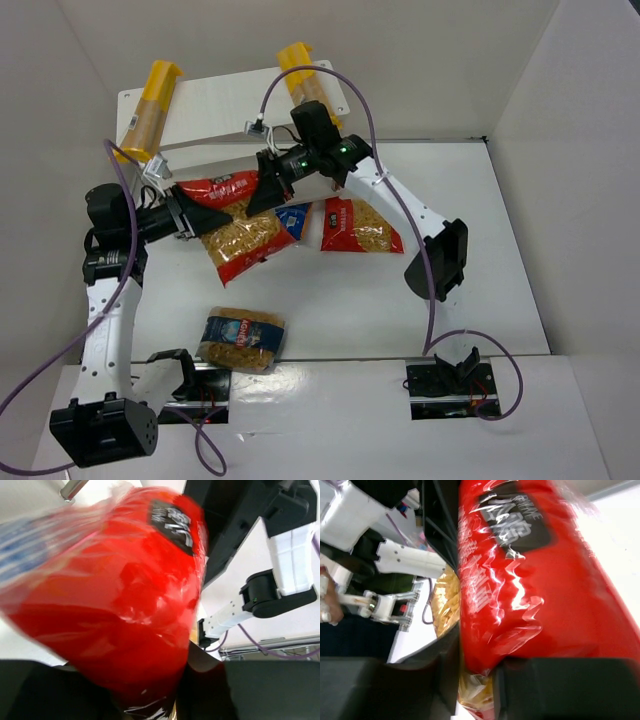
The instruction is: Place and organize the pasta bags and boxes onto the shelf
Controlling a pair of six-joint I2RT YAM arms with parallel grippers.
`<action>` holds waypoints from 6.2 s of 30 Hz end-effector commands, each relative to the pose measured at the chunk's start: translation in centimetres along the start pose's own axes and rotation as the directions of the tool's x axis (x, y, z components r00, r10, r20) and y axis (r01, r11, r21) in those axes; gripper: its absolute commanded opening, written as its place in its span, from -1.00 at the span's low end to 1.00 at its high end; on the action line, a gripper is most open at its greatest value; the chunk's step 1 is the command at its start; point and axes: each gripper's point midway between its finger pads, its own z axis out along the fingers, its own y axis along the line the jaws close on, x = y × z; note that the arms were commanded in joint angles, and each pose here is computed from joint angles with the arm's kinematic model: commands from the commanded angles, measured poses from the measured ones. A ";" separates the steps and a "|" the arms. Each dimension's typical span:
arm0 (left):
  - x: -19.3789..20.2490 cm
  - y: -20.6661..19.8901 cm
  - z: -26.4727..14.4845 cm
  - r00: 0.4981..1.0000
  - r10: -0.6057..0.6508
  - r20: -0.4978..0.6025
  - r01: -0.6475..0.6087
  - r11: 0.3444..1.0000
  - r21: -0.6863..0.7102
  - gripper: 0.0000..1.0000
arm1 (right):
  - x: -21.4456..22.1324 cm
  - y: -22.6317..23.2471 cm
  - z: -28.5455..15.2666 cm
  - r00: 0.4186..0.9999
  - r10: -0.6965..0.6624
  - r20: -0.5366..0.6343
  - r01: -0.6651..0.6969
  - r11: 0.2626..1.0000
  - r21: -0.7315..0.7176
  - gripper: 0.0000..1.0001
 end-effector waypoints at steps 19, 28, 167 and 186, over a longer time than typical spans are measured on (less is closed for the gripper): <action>-1.7 -5.2 -0.4 0.995 0.083 -0.047 -0.073 0.981 0.182 -1.00 | -1.7 1.4 0.3 0.976 -0.216 -0.010 0.213 0.954 0.213 1.00; -0.8 -5.2 -0.6 0.996 0.059 -0.066 -0.045 0.980 0.192 -1.00 | -0.6 -0.8 -1.8 0.978 -0.206 -0.038 0.203 0.885 0.419 1.00; -10.8 13.5 -4.0 0.131 0.808 -0.574 -0.913 -0.128 -0.388 -1.00 | 16.4 -2.0 -32.9 0.979 -0.021 0.203 -0.183 0.346 0.920 1.00; -13.4 14.3 -1.8 0.150 0.804 -0.575 -0.888 -0.145 -0.435 -1.00 | 16.4 -1.6 -32.8 0.981 -0.042 0.190 -0.165 0.343 0.925 1.00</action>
